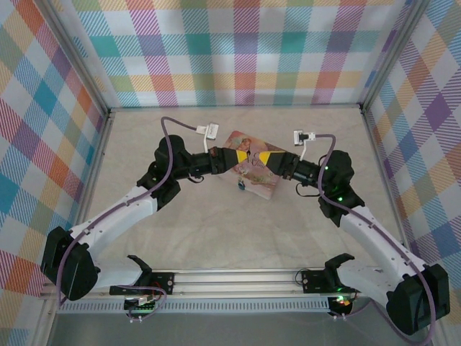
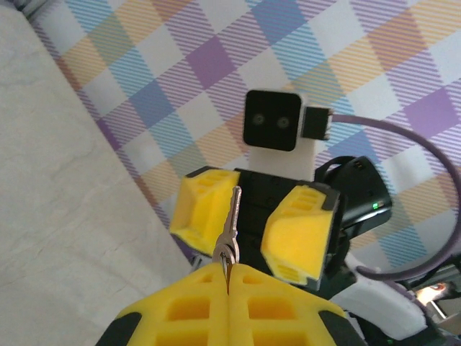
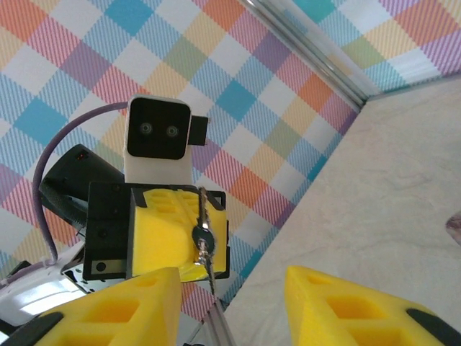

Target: Unlock a padlock with a key

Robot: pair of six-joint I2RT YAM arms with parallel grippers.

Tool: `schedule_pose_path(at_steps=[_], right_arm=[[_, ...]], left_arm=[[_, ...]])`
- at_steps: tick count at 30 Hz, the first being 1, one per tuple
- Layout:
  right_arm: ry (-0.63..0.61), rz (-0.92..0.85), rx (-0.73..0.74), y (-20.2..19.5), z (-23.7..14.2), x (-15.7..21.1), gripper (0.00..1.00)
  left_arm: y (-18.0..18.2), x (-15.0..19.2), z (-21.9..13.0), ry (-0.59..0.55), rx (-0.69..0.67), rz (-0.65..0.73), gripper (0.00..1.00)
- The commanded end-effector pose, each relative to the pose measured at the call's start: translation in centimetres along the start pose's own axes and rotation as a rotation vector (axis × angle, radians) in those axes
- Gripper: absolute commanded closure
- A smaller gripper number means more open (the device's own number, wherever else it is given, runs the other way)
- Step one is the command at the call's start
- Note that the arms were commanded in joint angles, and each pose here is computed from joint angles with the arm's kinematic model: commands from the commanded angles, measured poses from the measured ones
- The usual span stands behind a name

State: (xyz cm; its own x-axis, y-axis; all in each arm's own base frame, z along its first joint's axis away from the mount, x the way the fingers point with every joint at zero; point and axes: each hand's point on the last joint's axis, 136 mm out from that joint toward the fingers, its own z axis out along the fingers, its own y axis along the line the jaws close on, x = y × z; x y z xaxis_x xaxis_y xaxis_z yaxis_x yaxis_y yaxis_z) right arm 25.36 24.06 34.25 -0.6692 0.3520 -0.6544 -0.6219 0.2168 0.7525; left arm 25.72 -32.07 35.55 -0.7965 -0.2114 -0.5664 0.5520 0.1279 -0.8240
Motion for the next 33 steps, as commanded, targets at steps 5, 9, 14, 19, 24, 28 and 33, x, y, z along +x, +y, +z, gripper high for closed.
schedule_pose_path(at_steps=[5,9,14,19,24,28,33], right_arm=[[-0.002,-0.069,-0.112,3.0,1.3,-0.6,0.57],[-0.01,-0.079,-0.126,3.3,1.7,-0.9,0.58],[-0.056,-0.1,-0.165,4.2,1.7,-1.8,0.59],[-0.064,-0.114,-0.195,5.1,1.6,-2.1,0.59],[-0.074,-0.115,-0.229,5.9,1.3,-2.3,0.58],[-0.096,-0.121,-0.208,5.9,0.9,-2.5,0.58],[-0.13,-0.121,-0.166,5.4,0.2,-2.5,0.58]], left_arm=[[-3.8,0.0,-0.5,-0.016,0.113,0.04,1.0],[-4.0,0.2,-0.4,-0.015,0.123,0.031,1.0],[-4.2,0.5,-0.2,-0.015,0.133,0.026,1.0],[-4.2,0.7,-0.2,-0.014,0.136,0.023,1.0],[-4.4,0.6,-0.2,-0.018,0.141,0.028,1.0],[-4.4,0.6,-0.2,-0.023,0.141,0.028,1.0],[-4.6,0.3,-0.5,-0.041,0.142,0.033,1.0]])
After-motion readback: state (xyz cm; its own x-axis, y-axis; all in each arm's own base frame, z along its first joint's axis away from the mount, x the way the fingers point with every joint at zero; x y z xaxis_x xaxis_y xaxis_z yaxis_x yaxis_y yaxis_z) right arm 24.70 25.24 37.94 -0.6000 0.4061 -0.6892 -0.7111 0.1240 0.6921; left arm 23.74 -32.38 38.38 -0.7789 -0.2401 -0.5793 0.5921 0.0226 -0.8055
